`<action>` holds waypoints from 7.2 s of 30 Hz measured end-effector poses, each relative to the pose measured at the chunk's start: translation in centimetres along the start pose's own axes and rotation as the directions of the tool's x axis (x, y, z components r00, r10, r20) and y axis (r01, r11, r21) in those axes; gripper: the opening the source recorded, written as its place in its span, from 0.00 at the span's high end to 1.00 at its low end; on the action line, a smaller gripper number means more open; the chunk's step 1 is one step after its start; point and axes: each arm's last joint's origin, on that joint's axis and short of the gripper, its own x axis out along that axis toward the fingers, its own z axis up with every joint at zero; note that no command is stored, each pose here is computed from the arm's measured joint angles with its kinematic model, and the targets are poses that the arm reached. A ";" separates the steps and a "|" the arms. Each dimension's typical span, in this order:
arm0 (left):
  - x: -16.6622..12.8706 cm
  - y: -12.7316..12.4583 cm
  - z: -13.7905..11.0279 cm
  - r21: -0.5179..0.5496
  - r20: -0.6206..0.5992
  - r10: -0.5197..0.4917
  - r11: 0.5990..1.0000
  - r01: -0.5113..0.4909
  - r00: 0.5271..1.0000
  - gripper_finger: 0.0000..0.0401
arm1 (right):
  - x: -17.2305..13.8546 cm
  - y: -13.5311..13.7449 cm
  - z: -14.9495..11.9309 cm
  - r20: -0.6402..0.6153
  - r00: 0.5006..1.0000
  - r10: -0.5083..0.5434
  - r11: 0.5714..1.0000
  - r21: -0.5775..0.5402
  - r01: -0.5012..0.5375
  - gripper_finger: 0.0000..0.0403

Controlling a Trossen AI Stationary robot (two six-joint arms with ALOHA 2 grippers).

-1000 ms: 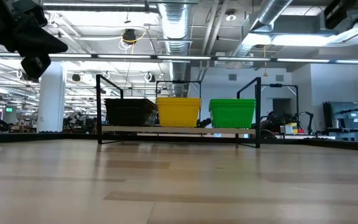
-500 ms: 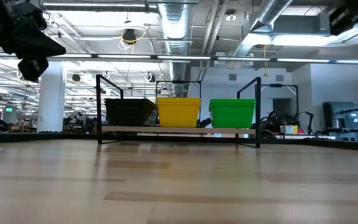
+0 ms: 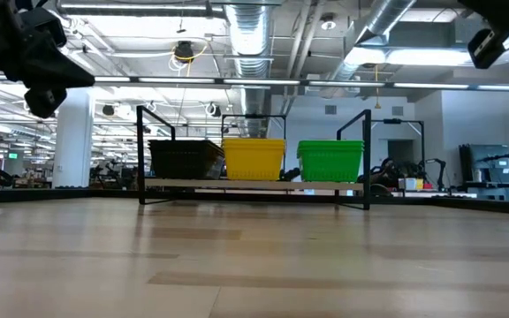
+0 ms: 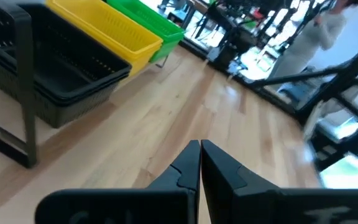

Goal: Stack baskets on shelf by color
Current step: Return to Home Position

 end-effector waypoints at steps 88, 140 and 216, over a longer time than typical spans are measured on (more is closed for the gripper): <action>3.2 -0.2 -2.9 0.514 0.091 -0.396 0.804 0.298 0.914 1.00 | 2.6 -5.7 -6.7 0.052 0.971 -0.235 0.784 -0.579 0.221 0.93; 3.2 0.0 -2.8 0.541 0.094 -0.356 0.802 0.253 0.930 1.00 | 2.6 -5.7 -6.7 0.045 0.970 -0.239 0.784 -0.581 0.220 0.92; 3.2 -0.1 -2.8 0.541 0.095 -0.357 0.802 0.253 0.929 1.00 | 2.6 -5.7 -6.7 0.045 0.970 -0.240 0.783 -0.581 0.221 0.92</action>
